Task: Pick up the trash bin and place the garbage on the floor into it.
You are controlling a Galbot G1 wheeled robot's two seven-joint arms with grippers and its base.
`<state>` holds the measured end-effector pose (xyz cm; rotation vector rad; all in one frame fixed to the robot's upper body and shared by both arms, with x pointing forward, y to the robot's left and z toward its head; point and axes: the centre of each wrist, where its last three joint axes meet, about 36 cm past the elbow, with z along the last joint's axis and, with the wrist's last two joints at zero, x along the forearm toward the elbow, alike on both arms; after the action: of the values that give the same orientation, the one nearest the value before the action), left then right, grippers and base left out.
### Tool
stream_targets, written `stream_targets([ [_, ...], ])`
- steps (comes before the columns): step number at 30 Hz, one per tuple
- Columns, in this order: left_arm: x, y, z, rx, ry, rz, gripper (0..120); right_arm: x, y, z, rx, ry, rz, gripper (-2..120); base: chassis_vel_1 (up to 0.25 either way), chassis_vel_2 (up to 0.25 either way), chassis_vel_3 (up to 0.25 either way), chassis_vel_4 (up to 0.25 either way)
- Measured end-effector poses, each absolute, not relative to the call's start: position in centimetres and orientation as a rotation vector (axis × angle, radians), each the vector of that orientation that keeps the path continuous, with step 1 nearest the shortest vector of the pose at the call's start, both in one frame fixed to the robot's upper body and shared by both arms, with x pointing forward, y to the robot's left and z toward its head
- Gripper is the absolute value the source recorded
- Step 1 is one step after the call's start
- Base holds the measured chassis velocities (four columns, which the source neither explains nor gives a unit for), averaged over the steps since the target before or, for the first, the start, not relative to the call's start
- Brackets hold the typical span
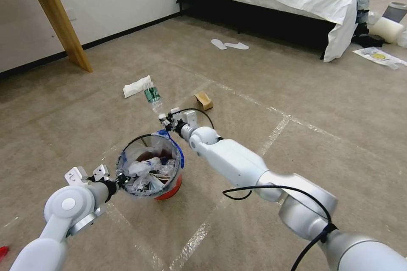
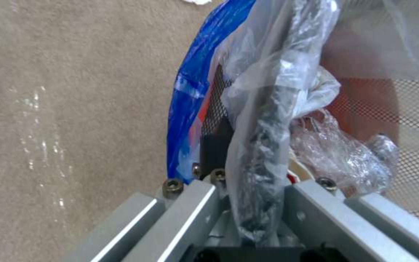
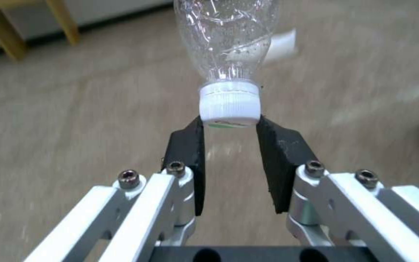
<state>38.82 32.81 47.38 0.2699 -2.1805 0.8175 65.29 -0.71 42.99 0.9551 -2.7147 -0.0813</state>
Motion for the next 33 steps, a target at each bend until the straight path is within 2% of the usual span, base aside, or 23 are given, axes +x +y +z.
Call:
stream_targets([
  [12,39.7,33.3,47.1,0.288,-2.174,0.822,0,65.4,-5.2,51.4,1.069,-2.92,-0.126,23,0.0,0.0,0.0,0.0],
  [18,39.8,33.4,47.0,0.295,-2.171,0.824,0,65.8,-6.5,53.5,1.193,-2.981,-0.117,23,0.0,0.0,0.0,0.0],
  [25,39.9,33.7,47.4,0.294,-2.175,0.828,0,65.8,-6.9,54.0,1.496,-2.965,-0.173,23,0.0,0.0,0.0,0.0],
  [27,40.1,33.9,47.9,0.293,-2.184,0.828,0,65.7,-7.2,53.2,1.703,-2.905,-0.177,23,0.0,0.0,0.0,0.0],
  [33,40.2,33.9,48.5,0.288,-2.191,0.837,0,64.4,-7.4,50.7,1.905,-2.791,-0.169,23,0.0,0.0,0.0,0.0],
])
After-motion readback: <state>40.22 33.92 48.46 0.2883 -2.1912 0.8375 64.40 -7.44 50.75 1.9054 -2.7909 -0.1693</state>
